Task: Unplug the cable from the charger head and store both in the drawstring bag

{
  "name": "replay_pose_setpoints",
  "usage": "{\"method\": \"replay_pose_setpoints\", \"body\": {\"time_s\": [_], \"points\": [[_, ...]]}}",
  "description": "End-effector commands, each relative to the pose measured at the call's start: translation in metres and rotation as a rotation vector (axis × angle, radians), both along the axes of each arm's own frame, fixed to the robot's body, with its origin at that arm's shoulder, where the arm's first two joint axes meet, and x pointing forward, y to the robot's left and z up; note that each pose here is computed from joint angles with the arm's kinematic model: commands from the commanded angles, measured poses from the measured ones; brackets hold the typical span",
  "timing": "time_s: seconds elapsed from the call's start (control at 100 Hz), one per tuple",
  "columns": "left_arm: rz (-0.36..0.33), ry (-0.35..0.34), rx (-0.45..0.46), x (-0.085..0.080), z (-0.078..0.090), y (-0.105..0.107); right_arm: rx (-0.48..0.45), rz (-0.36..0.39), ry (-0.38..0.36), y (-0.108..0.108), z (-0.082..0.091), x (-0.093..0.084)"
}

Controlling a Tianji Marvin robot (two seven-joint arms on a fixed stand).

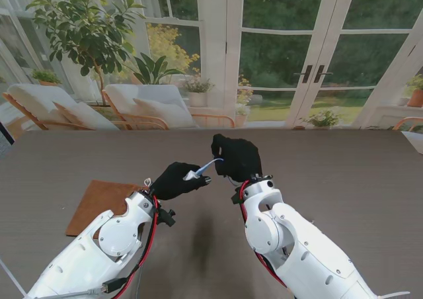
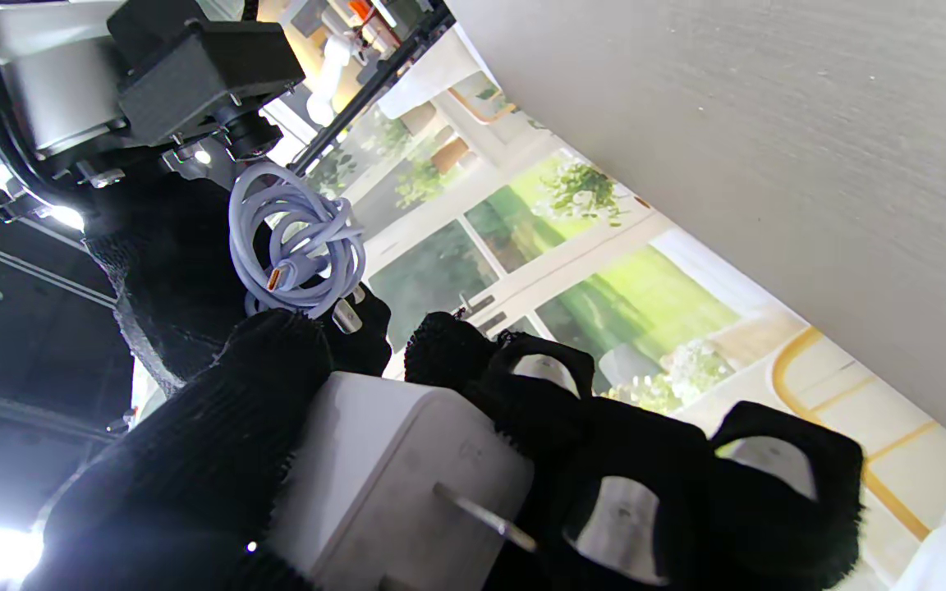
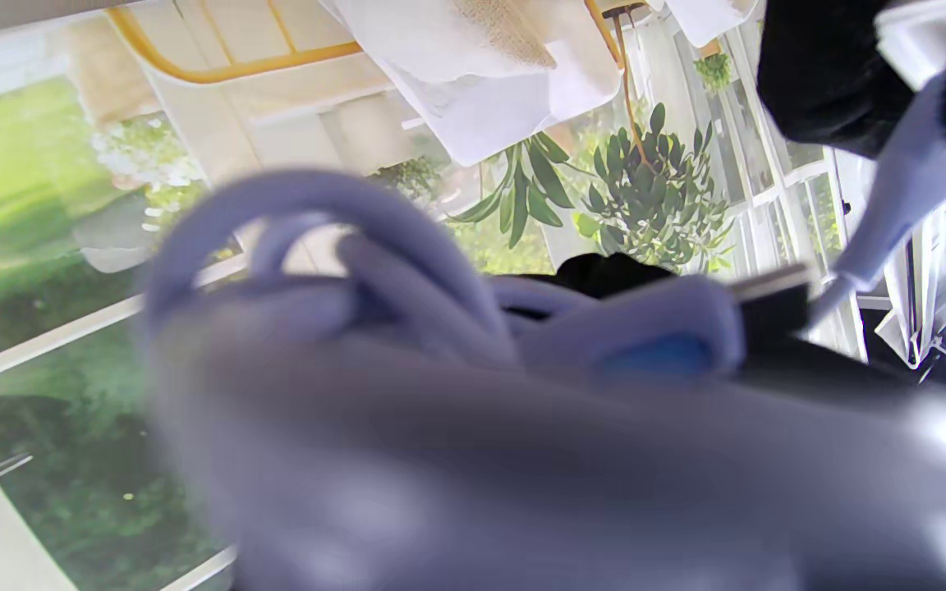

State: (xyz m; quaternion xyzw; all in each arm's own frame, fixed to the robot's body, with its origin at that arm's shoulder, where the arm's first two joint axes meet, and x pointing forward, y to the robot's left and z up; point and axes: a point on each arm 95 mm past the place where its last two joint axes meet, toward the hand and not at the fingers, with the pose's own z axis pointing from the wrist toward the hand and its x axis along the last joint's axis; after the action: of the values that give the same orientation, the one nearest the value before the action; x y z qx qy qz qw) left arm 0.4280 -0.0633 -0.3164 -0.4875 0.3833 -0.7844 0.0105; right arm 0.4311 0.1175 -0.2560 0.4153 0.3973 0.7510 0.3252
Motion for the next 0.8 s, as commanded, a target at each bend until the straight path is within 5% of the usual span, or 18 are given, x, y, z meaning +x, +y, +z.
{"method": "replay_pose_setpoints", "body": {"time_s": [0.0, 0.79], "points": [[-0.012, 0.017, 0.007, -0.003, -0.002, -0.001, 0.014, -0.005, 0.007, 0.001, 0.001, 0.002], [0.002, 0.053, 0.029, -0.016, -0.003, 0.005, 0.141, -0.077, 0.079, -0.001, 0.000, 0.009]]}}
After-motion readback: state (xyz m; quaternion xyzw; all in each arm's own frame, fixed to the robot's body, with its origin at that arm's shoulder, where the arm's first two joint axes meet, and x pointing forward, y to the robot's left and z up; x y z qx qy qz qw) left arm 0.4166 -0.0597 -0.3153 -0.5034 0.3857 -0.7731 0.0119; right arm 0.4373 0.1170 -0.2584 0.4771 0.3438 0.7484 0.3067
